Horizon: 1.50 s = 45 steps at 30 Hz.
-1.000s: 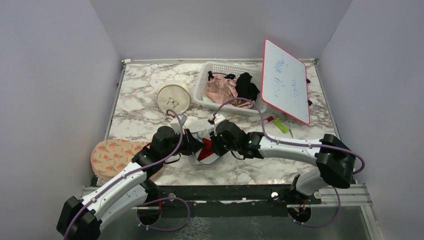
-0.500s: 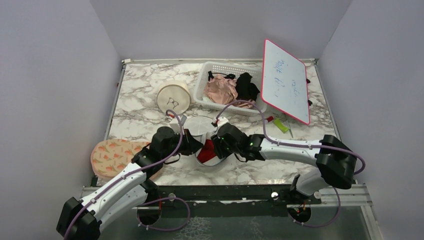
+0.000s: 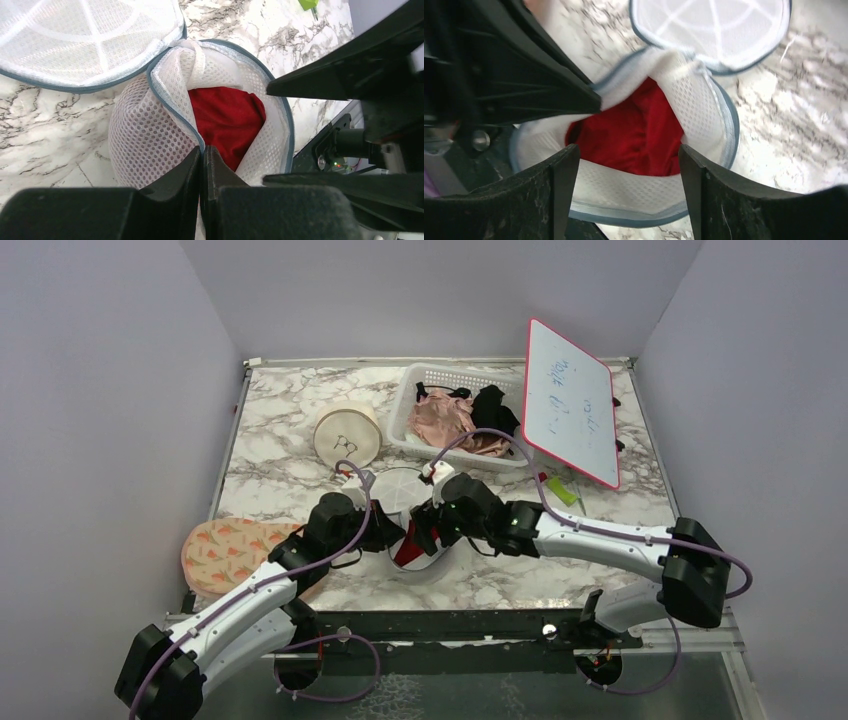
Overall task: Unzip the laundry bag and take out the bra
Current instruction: Pick up the bra from the laundry bag.
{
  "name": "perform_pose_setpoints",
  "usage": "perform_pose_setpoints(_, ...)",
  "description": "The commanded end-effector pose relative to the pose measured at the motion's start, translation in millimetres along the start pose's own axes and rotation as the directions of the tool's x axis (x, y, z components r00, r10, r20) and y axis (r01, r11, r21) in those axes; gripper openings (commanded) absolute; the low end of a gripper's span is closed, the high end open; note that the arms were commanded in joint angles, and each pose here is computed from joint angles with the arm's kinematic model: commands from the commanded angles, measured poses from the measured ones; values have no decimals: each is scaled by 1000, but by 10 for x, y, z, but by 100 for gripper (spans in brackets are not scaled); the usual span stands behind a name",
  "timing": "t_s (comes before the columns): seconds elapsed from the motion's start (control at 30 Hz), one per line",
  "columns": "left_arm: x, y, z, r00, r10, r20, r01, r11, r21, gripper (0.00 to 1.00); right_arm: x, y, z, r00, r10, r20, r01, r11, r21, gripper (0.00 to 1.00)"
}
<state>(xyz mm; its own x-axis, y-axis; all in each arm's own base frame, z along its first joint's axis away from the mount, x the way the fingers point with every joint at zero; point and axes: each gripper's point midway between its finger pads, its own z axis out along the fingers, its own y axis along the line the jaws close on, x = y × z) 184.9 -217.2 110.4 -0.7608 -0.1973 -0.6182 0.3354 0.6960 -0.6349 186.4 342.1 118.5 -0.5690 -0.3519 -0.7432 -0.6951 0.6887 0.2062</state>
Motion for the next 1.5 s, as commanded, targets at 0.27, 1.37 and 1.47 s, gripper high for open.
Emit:
perform_pose_setpoints(0.27,-103,10,-46,998,24,62,-23,1000,-11,0,-343,242,101,995,-52,82,59,994,-89,53)
perform_pose_setpoints(1.37,65,69,-1,1000,1,23,-1,1000,6,0,403,-385,892,979,-167,-118,186,967,173,44)
perform_pose_setpoints(1.47,57,75,-16,1000,6,28,-6,1000,1,0,360,-360,808,983,-143,-115,162,971,173,24)
